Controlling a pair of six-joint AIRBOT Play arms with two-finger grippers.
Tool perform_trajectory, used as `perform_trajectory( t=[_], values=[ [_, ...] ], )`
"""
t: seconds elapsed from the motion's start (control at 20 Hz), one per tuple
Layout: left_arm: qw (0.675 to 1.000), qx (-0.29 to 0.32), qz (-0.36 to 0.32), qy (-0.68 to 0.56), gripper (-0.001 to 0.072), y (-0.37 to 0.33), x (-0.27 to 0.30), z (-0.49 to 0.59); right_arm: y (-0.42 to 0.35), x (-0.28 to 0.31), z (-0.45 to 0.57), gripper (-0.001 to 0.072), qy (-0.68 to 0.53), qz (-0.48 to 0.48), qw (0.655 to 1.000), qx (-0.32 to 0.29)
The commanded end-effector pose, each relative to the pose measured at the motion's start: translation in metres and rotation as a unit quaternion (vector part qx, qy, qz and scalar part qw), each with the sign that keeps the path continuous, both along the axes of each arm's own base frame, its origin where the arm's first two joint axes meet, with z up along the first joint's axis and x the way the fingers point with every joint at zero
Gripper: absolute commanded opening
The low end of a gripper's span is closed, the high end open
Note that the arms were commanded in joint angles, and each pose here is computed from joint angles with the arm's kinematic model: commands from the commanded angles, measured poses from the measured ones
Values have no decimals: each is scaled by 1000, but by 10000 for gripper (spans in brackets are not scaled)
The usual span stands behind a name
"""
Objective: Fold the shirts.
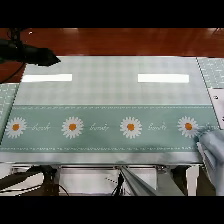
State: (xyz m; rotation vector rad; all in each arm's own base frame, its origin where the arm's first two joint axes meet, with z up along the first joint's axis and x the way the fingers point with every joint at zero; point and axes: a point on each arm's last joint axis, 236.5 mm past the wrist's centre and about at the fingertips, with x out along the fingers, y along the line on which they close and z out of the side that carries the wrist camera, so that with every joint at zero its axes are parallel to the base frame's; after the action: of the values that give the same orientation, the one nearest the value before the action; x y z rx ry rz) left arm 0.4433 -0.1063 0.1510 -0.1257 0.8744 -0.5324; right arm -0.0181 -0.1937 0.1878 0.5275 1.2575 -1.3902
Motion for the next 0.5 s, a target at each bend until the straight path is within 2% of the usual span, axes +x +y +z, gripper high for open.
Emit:
perform_trajectory(
  t=[0.0,0.15,0.2,0.25,0.3,0.35,0.4,0.45],
  values=[
    [1000,6,-9,-24,36,-1,0,20,-16,10,5,363,-17,18,999,-36],
    [999,7,-13,-48,41,-2,-4,44,-29,97,10,363,-172,115,976,-66],
    [998,4,-17,-53,110,-4,-8,51,-23,142,19,365,-254,166,951,-66],
    [998,-1,-20,-59,282,-7,-11,58,-10,185,33,400,-330,217,917,-57],
    [998,-6,-25,-60,404,-10,-15,62,9,227,49,467,-400,277,873,-39],
    [997,-2,-38,-62,412,-12,-21,64,32,260,62,478,-447,333,830,-14],
    [996,13,-59,-61,412,-15,-27,61,52,281,64,478,-464,377,801,16],
    [996,28,-76,-47,412,-19,-37,54,67,294,55,478,-454,407,791,46]
  ],
)
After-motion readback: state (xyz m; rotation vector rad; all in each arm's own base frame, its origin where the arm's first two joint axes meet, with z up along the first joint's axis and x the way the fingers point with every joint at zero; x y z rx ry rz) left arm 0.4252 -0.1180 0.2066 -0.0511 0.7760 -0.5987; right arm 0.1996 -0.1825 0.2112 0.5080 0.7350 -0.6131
